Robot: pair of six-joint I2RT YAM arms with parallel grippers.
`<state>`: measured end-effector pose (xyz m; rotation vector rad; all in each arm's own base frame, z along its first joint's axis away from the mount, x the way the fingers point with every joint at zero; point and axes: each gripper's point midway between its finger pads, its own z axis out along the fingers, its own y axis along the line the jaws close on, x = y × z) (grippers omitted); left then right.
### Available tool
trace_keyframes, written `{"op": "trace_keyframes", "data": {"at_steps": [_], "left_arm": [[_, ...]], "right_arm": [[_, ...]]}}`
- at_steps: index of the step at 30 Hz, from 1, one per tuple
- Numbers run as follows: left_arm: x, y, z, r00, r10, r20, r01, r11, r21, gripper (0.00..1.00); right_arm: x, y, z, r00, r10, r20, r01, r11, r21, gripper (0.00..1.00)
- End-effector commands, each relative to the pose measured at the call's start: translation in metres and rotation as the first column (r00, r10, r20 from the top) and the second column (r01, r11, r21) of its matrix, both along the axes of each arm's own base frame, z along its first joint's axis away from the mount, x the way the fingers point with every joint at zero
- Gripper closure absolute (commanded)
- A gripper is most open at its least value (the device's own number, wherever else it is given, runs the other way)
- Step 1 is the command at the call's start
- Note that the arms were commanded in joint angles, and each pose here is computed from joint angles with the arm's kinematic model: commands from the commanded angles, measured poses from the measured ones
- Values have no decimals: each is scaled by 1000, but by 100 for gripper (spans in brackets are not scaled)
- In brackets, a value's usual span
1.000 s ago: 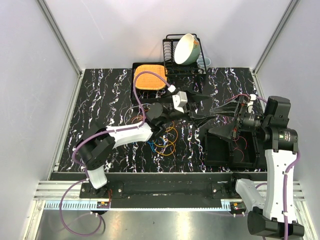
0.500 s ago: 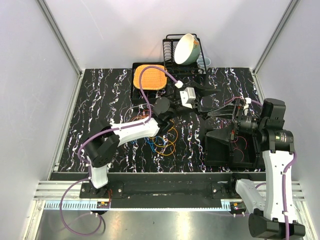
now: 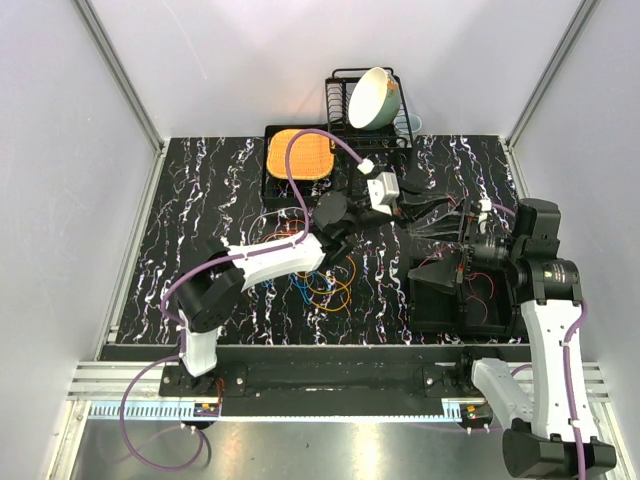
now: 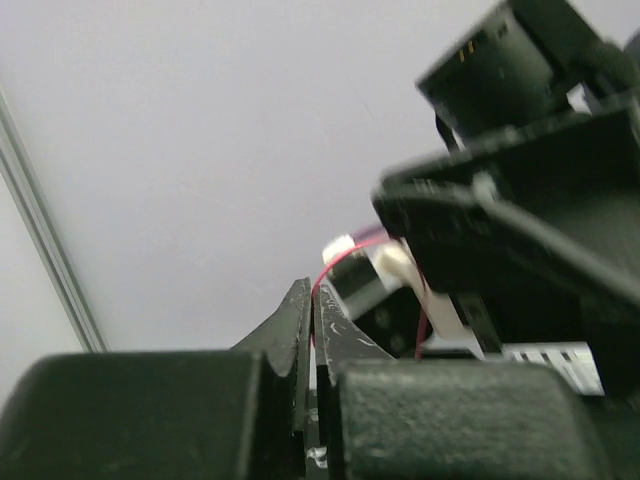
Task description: Untangle the cables
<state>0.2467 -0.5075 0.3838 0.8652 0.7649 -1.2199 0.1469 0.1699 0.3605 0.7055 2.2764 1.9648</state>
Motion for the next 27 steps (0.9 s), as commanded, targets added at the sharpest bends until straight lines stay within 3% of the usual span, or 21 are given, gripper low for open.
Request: {"op": "trace_keyframes", "data": {"at_steps": [1, 9, 13, 18, 19, 20, 21, 22, 27], "left_arm": [[7, 1, 41, 998, 39, 55, -33, 995, -92, 100], [22, -6, 19, 1000, 19, -23, -21, 997, -70, 100], [24, -8, 14, 999, 13, -52, -17, 998, -67, 100], [22, -14, 18, 994, -25, -108, 17, 997, -75, 100], [17, -17, 19, 993, -39, -115, 30, 996, -78, 100], [14, -22, 18, 991, -50, -121, 40, 996, -77, 100], [11, -26, 22, 991, -52, -121, 43, 996, -79, 100], [0, -34, 21, 990, -69, -122, 60, 995, -75, 100], [-22, -64, 13, 987, -104, -125, 99, 994, -48, 100]], "right_arm": [[-13, 5, 18, 994, 66, 87, -68, 997, 23, 0], [-21, 7, 97, 924, 85, 372, -88, 996, -9, 0], [-25, 7, 141, 845, 69, 530, -58, 998, -37, 0], [-7, 4, 166, 778, 12, 628, 40, 997, -68, 4], [-9, 3, 173, 738, 6, 675, 69, 994, -84, 4], [-4, 1, 173, 731, -7, 683, 102, 990, -98, 3], [11, -4, 163, 765, -52, 642, 173, 977, -126, 3], [12, -7, 164, 735, -52, 676, 211, 965, -155, 3], [33, -21, 139, 764, -117, 634, 338, 910, -239, 3]]}}
